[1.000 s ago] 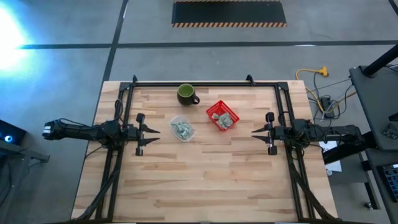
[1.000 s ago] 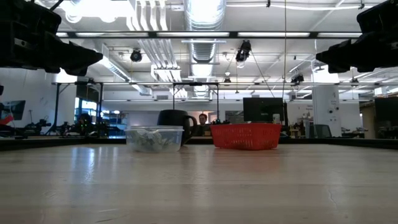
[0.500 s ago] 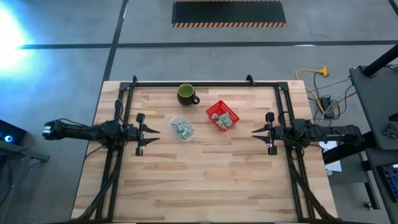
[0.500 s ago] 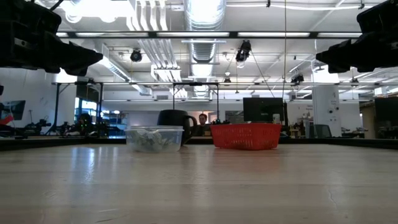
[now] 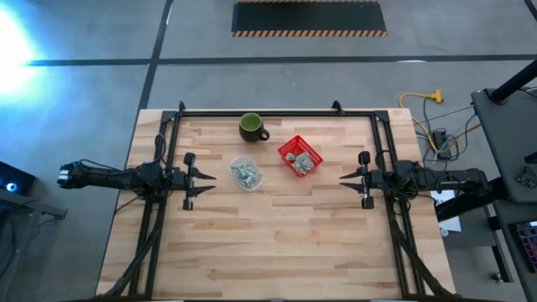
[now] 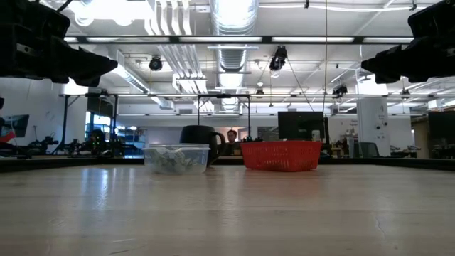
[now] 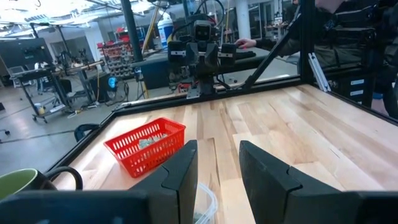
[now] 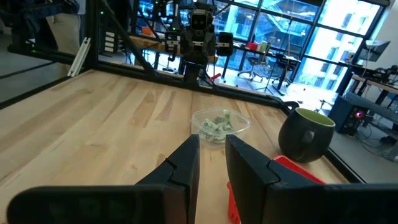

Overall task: Pick and place items into bin
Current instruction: Return to Home Position

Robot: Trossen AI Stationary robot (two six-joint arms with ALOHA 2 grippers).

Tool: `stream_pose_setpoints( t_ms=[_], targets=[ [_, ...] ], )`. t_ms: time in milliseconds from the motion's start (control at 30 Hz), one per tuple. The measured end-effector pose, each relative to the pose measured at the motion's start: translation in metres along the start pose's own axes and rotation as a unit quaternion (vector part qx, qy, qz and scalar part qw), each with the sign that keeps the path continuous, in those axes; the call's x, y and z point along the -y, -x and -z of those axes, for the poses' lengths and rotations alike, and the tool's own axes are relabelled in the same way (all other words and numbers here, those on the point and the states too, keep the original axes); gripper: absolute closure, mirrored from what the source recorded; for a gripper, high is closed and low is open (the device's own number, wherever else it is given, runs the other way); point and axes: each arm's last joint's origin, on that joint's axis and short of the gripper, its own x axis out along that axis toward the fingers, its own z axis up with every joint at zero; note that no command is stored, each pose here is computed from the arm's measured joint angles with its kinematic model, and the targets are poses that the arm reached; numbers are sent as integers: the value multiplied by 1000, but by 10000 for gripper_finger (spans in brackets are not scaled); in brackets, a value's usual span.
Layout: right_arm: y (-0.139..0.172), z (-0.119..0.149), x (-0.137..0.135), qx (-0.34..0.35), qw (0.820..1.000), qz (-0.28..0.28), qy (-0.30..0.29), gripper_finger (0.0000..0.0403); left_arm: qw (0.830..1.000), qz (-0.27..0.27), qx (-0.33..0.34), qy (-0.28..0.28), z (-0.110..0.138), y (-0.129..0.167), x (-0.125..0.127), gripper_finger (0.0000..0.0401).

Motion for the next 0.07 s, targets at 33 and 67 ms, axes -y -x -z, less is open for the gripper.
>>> stream_pose_setpoints(
  t_ms=[33, 67],
  targets=[
    [0, 0, 0, 0, 1000, 0, 0, 335, 1000, 0, 1, 0, 0, 0, 0, 299],
    [0, 0, 0, 0, 1000, 0, 0, 335, 1000, 0, 1, 0, 0, 0, 0, 299]
  ],
)
